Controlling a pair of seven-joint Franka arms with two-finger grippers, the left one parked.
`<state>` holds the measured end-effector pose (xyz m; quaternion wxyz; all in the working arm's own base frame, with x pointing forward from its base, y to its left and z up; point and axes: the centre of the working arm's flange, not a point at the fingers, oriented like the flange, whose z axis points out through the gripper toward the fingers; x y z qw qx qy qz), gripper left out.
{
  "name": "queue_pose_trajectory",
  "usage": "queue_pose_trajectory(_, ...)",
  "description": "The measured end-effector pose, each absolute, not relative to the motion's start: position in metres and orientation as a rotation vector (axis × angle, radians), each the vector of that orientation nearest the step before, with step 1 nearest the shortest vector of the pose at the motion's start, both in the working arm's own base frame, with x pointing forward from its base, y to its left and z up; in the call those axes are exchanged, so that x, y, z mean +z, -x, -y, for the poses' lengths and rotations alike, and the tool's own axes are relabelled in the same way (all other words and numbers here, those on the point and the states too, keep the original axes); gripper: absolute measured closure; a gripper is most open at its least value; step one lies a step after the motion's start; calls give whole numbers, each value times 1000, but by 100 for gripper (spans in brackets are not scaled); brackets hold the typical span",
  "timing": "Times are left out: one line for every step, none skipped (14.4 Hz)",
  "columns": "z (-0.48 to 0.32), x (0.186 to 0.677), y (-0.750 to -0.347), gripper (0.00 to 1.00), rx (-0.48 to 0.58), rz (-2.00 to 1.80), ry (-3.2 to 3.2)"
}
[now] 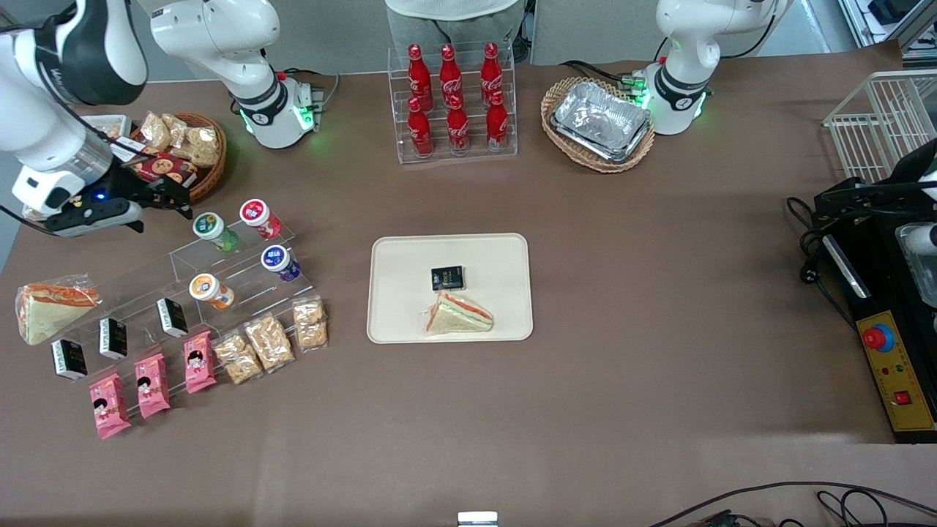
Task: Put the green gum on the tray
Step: 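Move the right gripper down onto the green-labelled bottle and close it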
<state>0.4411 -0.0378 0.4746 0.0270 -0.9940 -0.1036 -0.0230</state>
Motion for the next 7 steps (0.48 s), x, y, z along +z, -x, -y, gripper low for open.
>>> queue_pose_trajectory(34, 469, -440, 0, -78, 322, 3072)
queue_pose_trajectory(32, 462, -439, 0, -87, 323, 3073)
queue_pose_trajectory(32, 455, -437, 0, -94, 323, 3074)
queue_pose_trajectory(31, 447, -435, 0, -99, 323, 3074)
queue_pose_trajectory(30, 440, -433, 0, -100, 324, 3074)
queue_pose_trajectory(30, 433, -431, 0, -97, 324, 3073)
queue_pose_trajectory(29, 427, -428, 0, -90, 324, 3073)
